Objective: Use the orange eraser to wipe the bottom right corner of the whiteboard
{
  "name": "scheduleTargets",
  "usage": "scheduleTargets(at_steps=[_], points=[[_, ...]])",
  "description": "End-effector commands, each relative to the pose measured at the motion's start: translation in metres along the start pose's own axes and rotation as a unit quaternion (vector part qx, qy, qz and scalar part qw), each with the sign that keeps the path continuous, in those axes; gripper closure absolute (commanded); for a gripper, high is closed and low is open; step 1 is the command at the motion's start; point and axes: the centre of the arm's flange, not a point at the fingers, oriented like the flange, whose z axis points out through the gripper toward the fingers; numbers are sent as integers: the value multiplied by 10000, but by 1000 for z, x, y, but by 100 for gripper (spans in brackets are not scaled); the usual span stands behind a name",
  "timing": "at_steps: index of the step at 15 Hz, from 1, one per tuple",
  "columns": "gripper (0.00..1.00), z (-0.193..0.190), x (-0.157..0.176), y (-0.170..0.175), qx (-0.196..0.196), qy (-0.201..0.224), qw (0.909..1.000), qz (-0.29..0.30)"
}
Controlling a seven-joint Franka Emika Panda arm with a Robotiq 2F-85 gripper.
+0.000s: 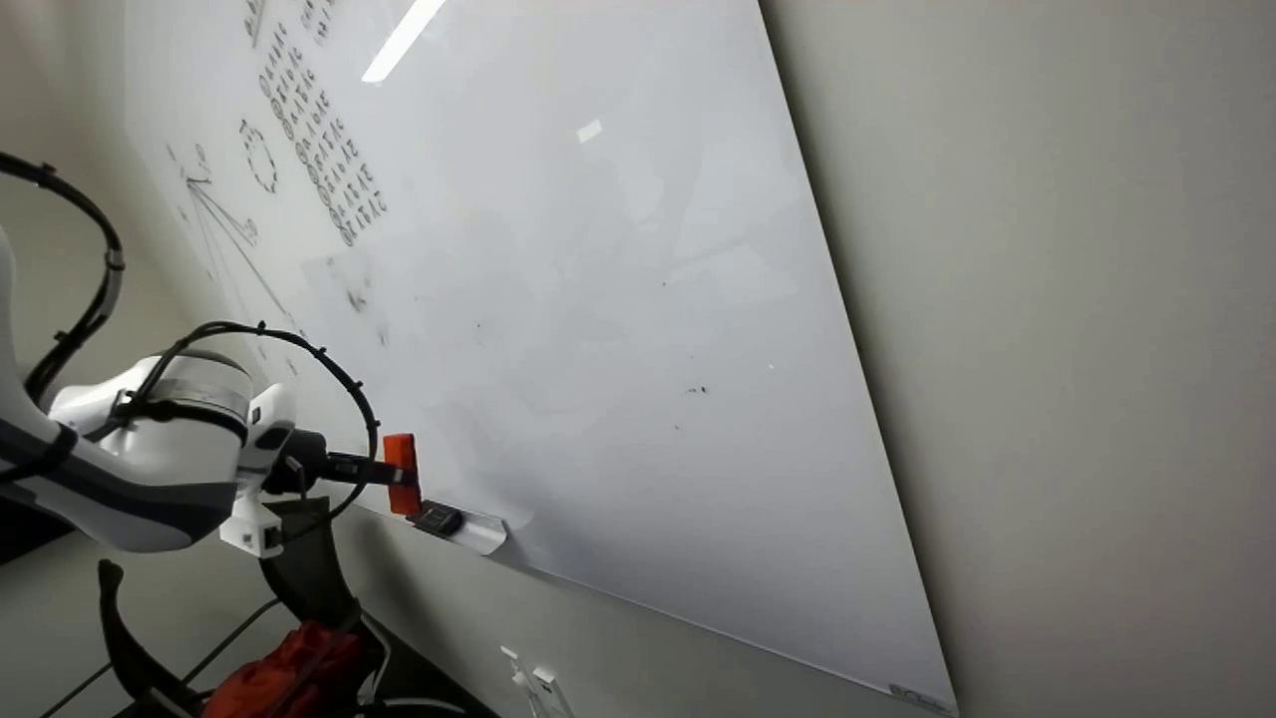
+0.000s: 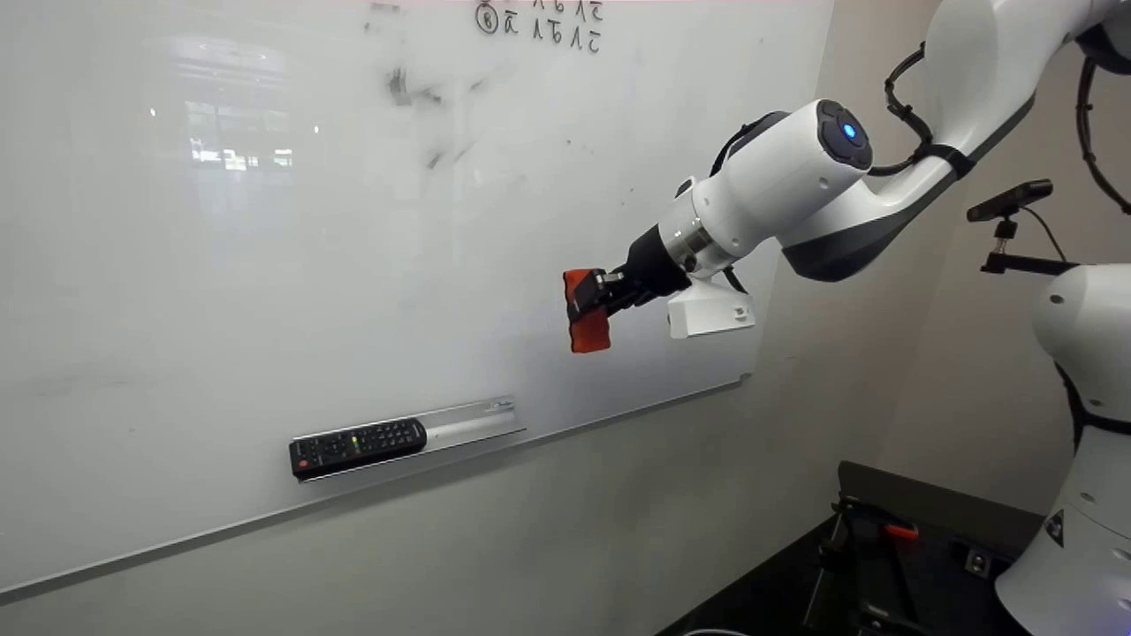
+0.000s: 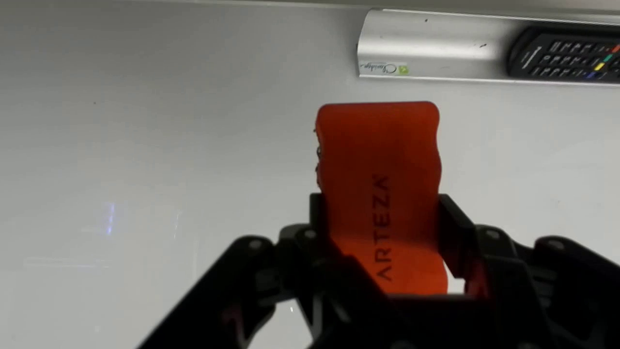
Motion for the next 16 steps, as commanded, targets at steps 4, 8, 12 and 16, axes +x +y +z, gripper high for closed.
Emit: scheduleTargets(at_steps=[4, 8, 12, 16], points=[[70, 51, -7, -61, -344, -333, 9988, 75], [70, 74, -11, -58, -267, -461, 9986, -33], [70, 89, -6, -48, -109, -410, 9986, -321], [70, 93, -6, -41, 81, -245, 9991, -324]])
